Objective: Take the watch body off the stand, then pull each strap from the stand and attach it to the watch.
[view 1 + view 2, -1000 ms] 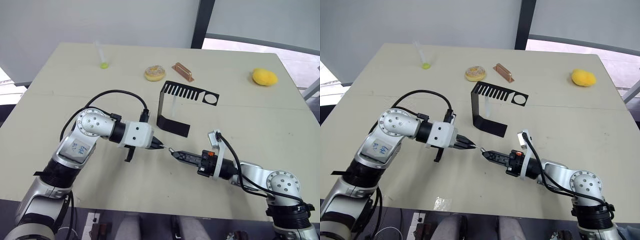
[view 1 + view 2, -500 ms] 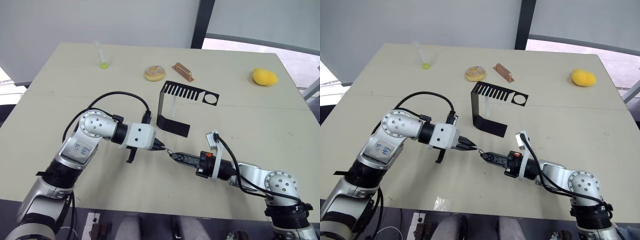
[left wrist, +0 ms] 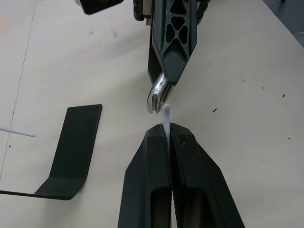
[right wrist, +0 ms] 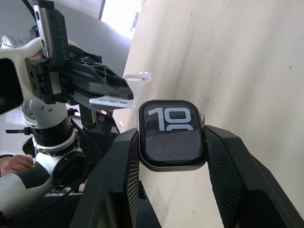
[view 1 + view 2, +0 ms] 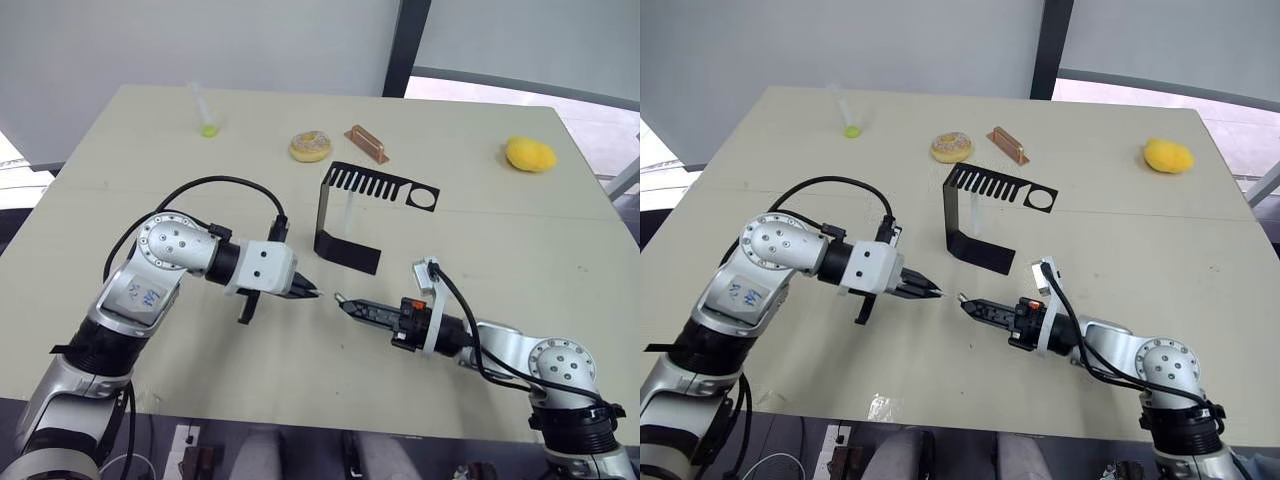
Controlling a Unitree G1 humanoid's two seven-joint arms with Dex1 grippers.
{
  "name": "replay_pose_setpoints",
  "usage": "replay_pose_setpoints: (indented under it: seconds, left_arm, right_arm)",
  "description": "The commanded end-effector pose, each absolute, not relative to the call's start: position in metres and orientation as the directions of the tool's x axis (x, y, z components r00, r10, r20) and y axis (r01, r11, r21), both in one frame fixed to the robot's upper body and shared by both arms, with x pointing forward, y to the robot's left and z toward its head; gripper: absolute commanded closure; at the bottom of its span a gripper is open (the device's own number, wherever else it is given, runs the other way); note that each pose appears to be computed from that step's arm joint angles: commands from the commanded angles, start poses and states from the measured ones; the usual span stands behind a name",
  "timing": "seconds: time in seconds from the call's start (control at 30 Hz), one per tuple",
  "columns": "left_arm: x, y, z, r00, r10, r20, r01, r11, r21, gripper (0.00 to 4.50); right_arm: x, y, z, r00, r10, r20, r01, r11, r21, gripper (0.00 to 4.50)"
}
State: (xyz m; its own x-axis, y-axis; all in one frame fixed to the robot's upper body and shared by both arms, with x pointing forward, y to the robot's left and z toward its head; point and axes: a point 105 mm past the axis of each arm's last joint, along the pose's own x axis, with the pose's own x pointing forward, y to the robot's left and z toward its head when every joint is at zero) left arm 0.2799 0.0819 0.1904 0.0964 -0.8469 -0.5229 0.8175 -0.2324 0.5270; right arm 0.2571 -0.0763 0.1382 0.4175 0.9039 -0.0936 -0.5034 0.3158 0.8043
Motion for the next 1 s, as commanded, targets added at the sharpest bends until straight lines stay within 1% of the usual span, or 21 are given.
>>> replay_pose_setpoints:
  seconds: [0.03, 0.5, 1.0]
  left_arm:
    - [0.279, 0.076, 0.198, 0.114, -0.856, -0.504, 0.791, -0.229, 0.567, 4.5]
    - [0.28, 0.072, 0.193, 0.106, -0.851, -0.514, 0.794, -0.239, 0.558, 4.5]
    - [0.28, 0.081, 0.189, 0.122, -0.836, -0.534, 0.808, -0.229, 0.543, 4.5]
  right_arm:
    - [0.256, -0.073, 0.146, 0.4, 0.915, -0.056, -0.532, 0.282, 0.799, 2.99]
    - [0.255, -0.072, 0.146, 0.4, 0.915, -0.055, -0.533, 0.281, 0.798, 2.99]
    - [0.254, -0.072, 0.143, 0.4, 0.915, -0.055, -0.529, 0.28, 0.801, 2.99]
